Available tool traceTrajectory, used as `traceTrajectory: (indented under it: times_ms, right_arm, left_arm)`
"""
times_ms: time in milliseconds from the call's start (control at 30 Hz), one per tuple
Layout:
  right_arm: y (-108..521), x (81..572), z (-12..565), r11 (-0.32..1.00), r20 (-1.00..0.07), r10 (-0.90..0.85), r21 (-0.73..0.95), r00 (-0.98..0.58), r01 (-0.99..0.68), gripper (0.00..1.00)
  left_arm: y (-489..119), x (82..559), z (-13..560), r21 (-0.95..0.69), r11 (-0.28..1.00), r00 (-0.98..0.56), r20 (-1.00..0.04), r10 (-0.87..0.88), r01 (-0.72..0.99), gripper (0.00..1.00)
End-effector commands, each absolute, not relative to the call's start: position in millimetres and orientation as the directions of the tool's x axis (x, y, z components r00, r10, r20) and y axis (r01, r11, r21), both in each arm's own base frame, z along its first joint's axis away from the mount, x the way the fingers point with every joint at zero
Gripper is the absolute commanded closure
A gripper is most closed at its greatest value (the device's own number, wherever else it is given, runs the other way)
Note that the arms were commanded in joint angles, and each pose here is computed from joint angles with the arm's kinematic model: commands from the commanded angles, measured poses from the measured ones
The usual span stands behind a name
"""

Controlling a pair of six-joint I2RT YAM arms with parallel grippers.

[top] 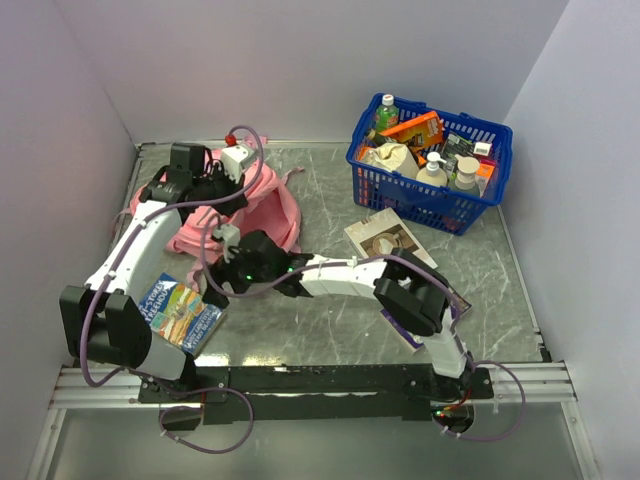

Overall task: Pack the student bag
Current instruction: Place the book in the student bag, then move the book to the center of the board.

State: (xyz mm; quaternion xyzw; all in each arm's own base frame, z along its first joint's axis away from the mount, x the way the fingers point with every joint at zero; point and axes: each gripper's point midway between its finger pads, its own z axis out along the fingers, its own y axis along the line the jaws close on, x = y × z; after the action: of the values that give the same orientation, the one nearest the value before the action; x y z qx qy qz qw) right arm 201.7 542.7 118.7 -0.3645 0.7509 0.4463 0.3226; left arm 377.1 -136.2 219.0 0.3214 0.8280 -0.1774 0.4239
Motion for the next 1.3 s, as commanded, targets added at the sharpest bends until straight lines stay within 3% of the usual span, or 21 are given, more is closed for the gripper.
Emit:
traceTrajectory:
  times_ms: [0, 167, 333, 500, 700, 733, 833, 933, 967, 1000, 1267]
  right_arm:
    - [549.9, 191.8, 100.4, 0.339, -0.749, -0.357, 0.452, -0.558, -0.825, 0.07]
    - [562.0, 188.6, 89.6, 0.33, -0.716, -0.381, 0.486, -0.585, -0.809, 0.14]
    - [554.4, 185.4, 56.6, 0.403, -0.626, -0.476, 0.468, -0.617, -0.786, 0.16]
    - [550.9, 188.4, 47.8, 0.436, -0.603, -0.51, 0.433, -0.613, -0.789, 0.22]
    - [545.6, 185.8, 34.7, 0.465, -0.586, -0.533, 0.4, -0.61, -0.79, 0.46]
    - [545.0, 185.7, 31.6, 0.471, -0.584, -0.538, 0.39, -0.608, -0.791, 0.56]
    - [544.3, 185.2, 27.2, 0.478, -0.578, -0.545, 0.381, -0.608, -0.791, 0.73]
    - [543.3, 188.4, 31.2, 0.491, -0.591, -0.538, 0.361, -0.601, -0.793, 0.8]
    - [539.8, 188.2, 27.6, 0.497, -0.59, -0.537, 0.356, -0.603, -0.791, 0.85]
    - [540.8, 189.4, 30.6, 0.498, -0.6, -0.527, 0.357, -0.602, -0.791, 1.0]
    - [513.9, 189.7, 21.5, 0.559, -0.595, -0.499, 0.335, -0.631, -0.758, 1.0]
  left_arm:
    - [-140.9, 378.7, 270.0, 0.011, 0.724, -0.334, -0.882, 0.332, 0.69, 0.99]
    - [-137.6, 375.8, 273.9, 0.037, 0.726, -0.318, -0.883, 0.345, 0.687, 0.99]
    - [-139.0, 375.8, 280.4, 0.028, 0.715, -0.314, -0.886, 0.341, 0.698, 0.99]
    - [-140.5, 374.7, 287.6, 0.027, 0.709, -0.295, -0.898, 0.327, 0.704, 0.99]
    - [-136.3, 376.7, 282.3, 0.031, 0.712, -0.302, -0.892, 0.337, 0.702, 0.99]
    - [-136.0, 376.5, 281.3, 0.028, 0.712, -0.306, -0.89, 0.337, 0.702, 0.99]
    - [-132.9, 376.0, 278.3, 0.023, 0.715, -0.315, -0.887, 0.337, 0.699, 0.99]
    - [-130.4, 374.4, 277.9, 0.024, 0.717, -0.315, -0.888, 0.336, 0.696, 0.99]
    - [-130.5, 373.9, 277.9, 0.025, 0.716, -0.314, -0.888, 0.336, 0.698, 0.99]
    - [-129.4, 374.1, 278.3, 0.028, 0.718, -0.313, -0.888, 0.338, 0.695, 0.99]
    - [-125.8, 377.5, 279.8, 0.033, 0.726, -0.316, -0.886, 0.339, 0.687, 0.99]
